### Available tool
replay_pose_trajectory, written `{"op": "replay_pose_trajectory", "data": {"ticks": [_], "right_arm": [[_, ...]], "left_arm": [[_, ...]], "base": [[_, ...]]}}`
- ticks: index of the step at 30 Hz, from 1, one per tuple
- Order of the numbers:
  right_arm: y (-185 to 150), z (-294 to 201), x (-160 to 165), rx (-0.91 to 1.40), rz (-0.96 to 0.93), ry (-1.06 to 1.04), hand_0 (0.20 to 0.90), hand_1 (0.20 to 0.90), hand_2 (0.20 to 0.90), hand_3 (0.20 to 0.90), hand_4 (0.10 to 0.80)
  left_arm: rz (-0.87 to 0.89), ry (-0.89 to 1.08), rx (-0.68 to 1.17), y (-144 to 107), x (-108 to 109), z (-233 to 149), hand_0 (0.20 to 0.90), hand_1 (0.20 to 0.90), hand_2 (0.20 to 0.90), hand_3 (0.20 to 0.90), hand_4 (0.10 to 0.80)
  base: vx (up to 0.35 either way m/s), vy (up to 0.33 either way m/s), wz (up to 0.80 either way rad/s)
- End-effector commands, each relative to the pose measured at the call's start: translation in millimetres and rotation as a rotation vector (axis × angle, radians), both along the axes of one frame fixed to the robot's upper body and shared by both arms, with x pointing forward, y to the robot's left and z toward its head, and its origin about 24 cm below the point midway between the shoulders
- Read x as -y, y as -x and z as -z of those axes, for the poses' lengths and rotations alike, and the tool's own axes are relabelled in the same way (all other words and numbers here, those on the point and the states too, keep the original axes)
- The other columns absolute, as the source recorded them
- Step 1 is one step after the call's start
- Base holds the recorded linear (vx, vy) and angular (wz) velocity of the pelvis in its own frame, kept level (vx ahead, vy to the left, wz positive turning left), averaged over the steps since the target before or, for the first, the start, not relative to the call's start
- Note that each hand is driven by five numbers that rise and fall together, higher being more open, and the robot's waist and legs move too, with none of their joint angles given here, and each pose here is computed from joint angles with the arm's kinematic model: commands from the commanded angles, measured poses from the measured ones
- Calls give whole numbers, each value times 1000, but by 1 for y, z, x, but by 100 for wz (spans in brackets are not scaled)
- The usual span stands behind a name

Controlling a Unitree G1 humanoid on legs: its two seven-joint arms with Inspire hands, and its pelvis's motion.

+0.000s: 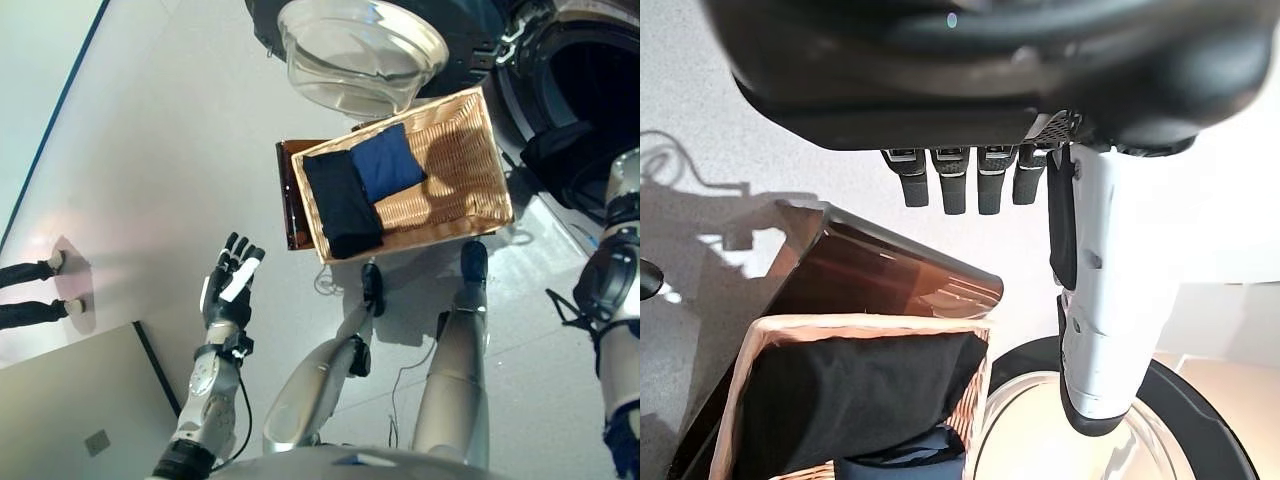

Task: Pick up the clothes and place them into the washing machine

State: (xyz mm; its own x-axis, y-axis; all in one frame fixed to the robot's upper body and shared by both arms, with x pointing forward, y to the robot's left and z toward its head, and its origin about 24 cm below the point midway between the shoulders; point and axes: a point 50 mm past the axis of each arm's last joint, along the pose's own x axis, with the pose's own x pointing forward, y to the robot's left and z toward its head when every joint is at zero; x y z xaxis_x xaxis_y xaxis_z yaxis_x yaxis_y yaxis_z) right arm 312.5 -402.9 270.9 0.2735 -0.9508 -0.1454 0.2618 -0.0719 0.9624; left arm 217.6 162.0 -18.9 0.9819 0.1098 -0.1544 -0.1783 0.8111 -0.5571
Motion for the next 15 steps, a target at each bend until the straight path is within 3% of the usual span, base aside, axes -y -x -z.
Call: {"op": "replay_pose_trajectory", "data": {"ticks": [1,3,4,5,6,15], "right_arm": [[100,-166,2,398,305,471,200,200,200,200,300],[92,-157,7,313,291,453,200,200,200,200,300],[88,-155,8,276,278,449,400,400,400,400,443],[88,-155,8,273,276,449,831,831,831,831,751],[84,-151,12,191,277,449,900,900,900,900,800],[58,-148,14,-499,308,586,900,900,900,900,800]], "left_arm": [[-57,-48,64,8,-19,-9,900,900,900,900,800],[-58,-48,60,8,-19,-9,900,900,900,900,800],[-54,-47,63,7,-19,-9,900,900,900,900,800],[-54,-48,62,8,-19,-9,900,900,900,900,800],[-57,-57,62,7,-20,-9,900,900,900,900,800],[-83,-98,81,7,-28,-15,900,900,900,900,800]], "base": [[0,0,0],[20,0,0],[0,0,0],[0,0,0],[0,0,0],[-14,-5,0]]}}
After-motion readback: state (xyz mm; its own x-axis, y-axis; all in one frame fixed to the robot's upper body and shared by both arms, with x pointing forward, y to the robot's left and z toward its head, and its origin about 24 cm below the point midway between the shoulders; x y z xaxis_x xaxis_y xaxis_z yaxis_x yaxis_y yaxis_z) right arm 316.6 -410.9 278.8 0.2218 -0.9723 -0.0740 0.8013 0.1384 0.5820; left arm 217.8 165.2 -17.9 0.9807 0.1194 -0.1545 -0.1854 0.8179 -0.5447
